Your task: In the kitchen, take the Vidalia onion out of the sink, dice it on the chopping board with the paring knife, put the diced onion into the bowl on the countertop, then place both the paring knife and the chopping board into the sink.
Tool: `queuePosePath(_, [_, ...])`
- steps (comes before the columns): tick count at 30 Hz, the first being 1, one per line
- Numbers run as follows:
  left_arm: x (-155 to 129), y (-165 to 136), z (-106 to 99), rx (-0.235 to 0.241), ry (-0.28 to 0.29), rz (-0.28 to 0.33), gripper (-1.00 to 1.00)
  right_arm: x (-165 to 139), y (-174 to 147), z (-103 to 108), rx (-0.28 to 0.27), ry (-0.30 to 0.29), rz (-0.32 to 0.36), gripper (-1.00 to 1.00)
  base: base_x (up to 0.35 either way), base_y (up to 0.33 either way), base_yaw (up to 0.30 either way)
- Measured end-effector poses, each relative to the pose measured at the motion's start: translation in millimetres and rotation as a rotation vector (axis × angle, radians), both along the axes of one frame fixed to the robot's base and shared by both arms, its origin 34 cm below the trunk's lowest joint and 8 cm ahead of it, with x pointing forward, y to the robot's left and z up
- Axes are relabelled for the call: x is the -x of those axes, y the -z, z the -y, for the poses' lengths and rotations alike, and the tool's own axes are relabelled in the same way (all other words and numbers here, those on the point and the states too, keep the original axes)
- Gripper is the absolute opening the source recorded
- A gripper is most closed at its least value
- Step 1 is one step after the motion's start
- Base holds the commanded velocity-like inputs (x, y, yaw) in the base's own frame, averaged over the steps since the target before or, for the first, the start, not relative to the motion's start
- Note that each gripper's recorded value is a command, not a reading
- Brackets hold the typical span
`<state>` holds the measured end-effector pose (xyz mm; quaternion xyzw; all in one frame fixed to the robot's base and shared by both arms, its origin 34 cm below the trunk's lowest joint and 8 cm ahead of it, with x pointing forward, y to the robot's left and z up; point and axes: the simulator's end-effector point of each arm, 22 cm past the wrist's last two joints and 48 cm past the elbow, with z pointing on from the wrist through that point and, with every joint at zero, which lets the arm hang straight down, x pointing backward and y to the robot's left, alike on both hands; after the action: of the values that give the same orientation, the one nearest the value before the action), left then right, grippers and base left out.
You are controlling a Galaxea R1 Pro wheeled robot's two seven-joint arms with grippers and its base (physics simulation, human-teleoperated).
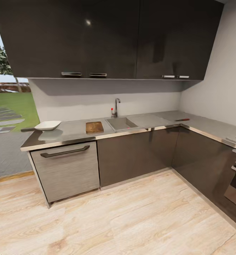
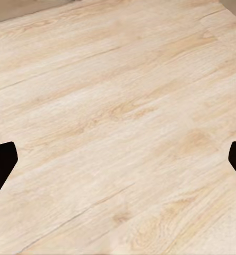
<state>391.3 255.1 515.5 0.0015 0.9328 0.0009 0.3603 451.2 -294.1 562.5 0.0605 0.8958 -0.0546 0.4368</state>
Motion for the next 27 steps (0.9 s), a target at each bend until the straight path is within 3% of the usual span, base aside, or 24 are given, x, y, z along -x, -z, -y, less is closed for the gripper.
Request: queuePosePath(27, [0.2,0.1,0.0,0.000,0.000,-0.001,1.00,-0.1,-0.1,-0.9,-0.001,0.000,0.001,1.00,0.206,-0.160,0.254])
